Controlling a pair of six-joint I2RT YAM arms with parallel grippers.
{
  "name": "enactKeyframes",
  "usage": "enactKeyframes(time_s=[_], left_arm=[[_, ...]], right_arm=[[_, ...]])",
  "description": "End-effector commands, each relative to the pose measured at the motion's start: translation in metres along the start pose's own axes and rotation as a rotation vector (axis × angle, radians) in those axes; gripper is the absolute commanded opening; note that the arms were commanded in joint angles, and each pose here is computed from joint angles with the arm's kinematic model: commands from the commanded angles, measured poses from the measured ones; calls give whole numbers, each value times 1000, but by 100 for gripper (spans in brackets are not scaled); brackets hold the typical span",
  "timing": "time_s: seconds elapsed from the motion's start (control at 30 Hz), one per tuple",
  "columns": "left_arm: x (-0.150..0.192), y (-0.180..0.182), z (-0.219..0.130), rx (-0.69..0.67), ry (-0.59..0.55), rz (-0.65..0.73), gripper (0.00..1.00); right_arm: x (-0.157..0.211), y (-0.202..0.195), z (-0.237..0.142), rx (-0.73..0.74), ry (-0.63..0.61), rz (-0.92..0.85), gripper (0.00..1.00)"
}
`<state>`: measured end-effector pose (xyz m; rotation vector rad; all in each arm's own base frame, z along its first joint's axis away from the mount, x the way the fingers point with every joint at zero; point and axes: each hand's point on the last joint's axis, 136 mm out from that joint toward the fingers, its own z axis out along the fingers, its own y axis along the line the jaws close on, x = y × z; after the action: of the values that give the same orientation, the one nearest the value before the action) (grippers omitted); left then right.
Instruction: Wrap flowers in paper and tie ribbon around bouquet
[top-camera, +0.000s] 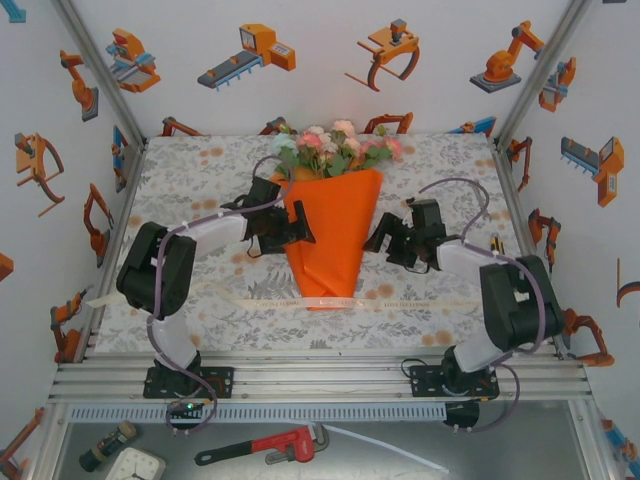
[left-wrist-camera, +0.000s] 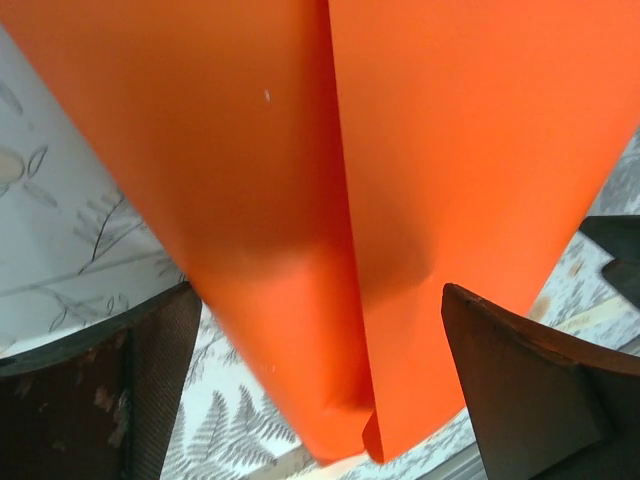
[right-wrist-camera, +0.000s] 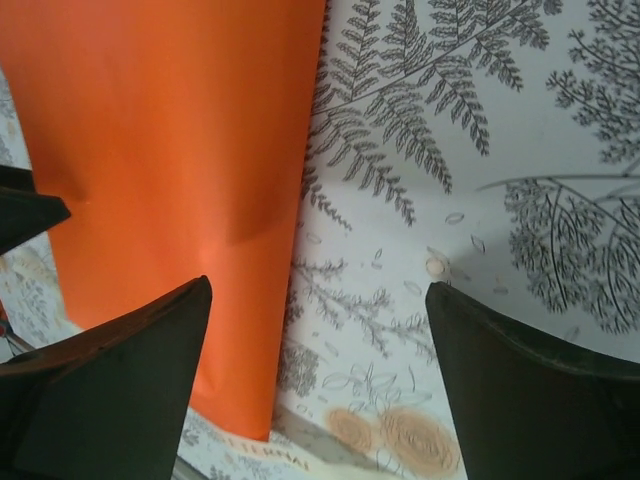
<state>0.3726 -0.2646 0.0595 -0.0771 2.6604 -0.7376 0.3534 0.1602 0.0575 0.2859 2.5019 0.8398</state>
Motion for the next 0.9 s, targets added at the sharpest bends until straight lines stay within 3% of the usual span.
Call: enactKeyframes(time_s=[0.0,0.13,0.37,0.67,0.87], left_arm=[[-1,2,12,3,-6,-35,100],[10,17,22,-31,20,-66,88],[20,39,33,-78,37,-84,80],[4,13,28,14,30,-110,35],[-17,-5,9,74,5,-128,20]], right_arm=[[-18,17,16,-76,-53,2,74],[-11,13,36,-88,-34,33,70],[-5,10,45,-104,-41,74,58],[-16,30,40,-178,-66,109,30],[-32,56,22,-209,-95,96,22]])
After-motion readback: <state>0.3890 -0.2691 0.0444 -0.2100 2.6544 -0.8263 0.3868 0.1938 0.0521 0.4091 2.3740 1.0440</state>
